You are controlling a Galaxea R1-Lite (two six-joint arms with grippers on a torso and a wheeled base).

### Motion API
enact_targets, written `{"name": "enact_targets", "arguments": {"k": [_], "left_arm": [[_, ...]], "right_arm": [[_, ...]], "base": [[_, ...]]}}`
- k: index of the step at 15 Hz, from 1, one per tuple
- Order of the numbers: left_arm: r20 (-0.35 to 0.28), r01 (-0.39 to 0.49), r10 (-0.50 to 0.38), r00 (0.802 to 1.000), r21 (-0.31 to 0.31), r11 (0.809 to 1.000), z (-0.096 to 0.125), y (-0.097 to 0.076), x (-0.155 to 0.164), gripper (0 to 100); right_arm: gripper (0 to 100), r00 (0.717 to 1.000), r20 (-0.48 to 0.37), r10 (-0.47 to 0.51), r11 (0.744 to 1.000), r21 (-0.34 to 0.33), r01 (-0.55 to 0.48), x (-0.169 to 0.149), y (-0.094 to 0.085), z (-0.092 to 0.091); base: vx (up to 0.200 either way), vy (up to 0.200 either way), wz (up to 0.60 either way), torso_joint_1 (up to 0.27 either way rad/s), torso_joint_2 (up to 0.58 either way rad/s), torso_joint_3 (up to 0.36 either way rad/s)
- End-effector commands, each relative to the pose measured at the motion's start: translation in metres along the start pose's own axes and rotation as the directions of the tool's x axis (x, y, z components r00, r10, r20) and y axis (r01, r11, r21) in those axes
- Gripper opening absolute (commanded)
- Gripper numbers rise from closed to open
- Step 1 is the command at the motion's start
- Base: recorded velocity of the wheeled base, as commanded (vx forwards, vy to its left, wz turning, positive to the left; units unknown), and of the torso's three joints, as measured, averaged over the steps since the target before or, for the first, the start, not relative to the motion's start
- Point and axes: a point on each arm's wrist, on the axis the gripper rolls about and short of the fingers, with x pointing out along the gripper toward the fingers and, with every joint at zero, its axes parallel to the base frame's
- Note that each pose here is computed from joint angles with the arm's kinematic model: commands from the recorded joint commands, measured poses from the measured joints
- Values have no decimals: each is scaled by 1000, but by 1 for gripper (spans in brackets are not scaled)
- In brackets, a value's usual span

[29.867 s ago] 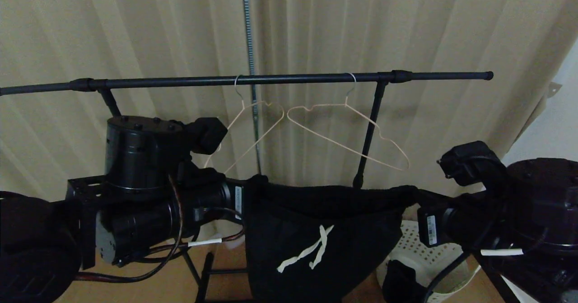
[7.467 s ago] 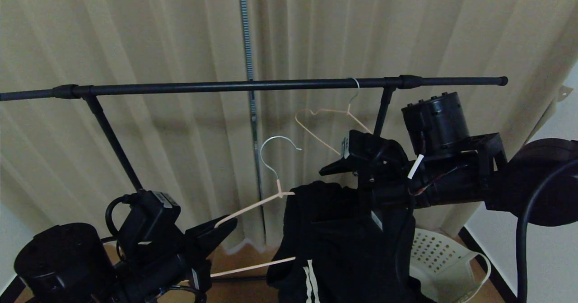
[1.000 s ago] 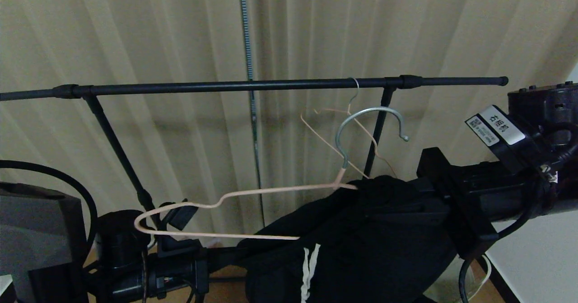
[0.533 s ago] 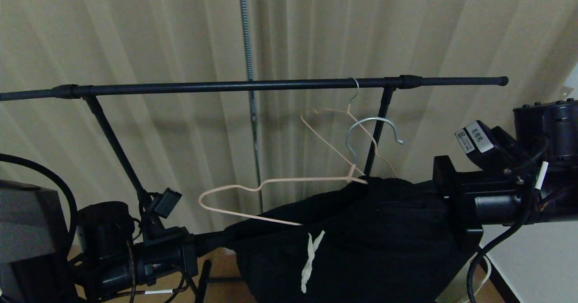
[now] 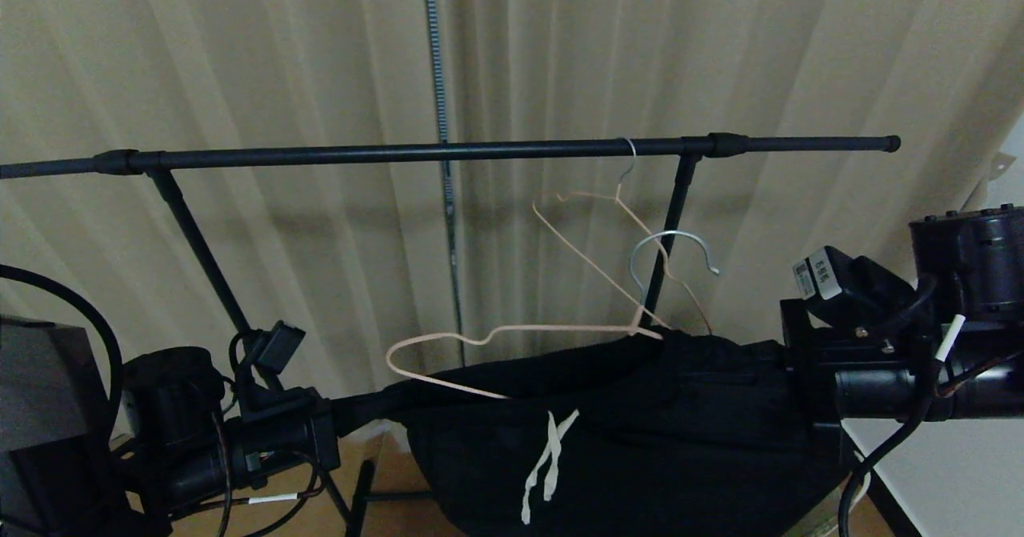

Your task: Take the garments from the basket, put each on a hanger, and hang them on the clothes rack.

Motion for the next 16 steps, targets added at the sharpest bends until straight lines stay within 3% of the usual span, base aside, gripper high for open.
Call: {"name": "enact_targets", "arguments": {"k": [1,6,11,16], "left_arm": [[3,-1,1,1000,2,1000,1,0,0,0],[3,0,0,1000,4,1000,1,-1,0,0],[16,2,-3,1000,31,1000,4,-4,-3,0],[20,-1,0,1000,32,999,5,-3,-4,0]], "right_arm": [[0,999,-31,-7,1000,2,7,3,3,-5],[0,993,-113,-38,999,7,39,11,11,-15],[0,969,-242,-57,998,21,64,31,16,-32],[0,954,-293,-68,997,26,79,32,20,-43]], "base": [[0,0,0,0,0,0],[0,0,0,0,0,0],[0,0,0,0,0,0],[0,0,0,0,0,0]]}}
